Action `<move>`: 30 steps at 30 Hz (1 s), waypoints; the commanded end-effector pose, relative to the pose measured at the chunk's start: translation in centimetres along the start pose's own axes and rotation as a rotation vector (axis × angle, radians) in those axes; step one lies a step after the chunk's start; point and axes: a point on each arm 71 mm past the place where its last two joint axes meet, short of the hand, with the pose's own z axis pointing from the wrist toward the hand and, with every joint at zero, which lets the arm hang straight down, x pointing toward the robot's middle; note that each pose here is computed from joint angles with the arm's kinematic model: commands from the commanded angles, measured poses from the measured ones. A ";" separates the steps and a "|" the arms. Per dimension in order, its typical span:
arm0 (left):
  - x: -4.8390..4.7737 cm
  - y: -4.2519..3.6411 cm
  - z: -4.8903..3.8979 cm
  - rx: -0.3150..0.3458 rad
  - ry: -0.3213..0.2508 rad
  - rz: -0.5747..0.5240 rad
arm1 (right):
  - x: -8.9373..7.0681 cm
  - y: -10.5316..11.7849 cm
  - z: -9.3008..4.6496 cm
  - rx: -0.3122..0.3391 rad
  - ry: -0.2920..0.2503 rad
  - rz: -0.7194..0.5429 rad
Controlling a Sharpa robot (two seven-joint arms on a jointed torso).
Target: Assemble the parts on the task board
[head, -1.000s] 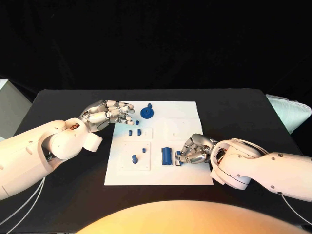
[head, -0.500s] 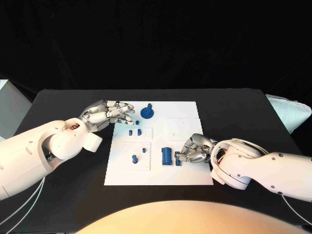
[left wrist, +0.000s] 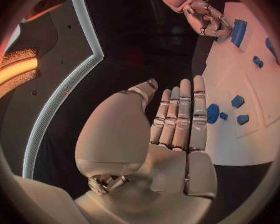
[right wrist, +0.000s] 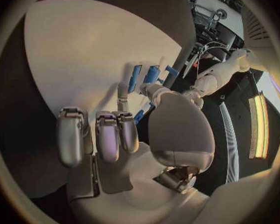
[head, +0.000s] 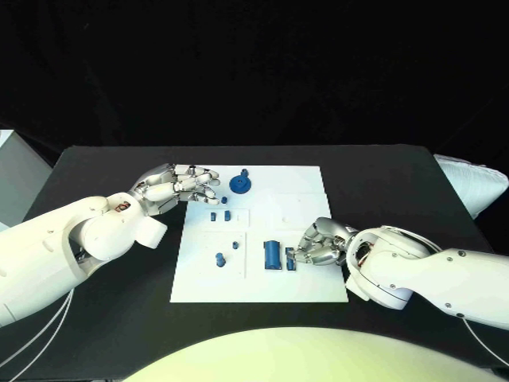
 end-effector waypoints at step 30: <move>-4.09 -0.31 1.60 0.274 -0.472 0.053 | -11.6 -2.1 7.6 -0.421 -0.411 0.583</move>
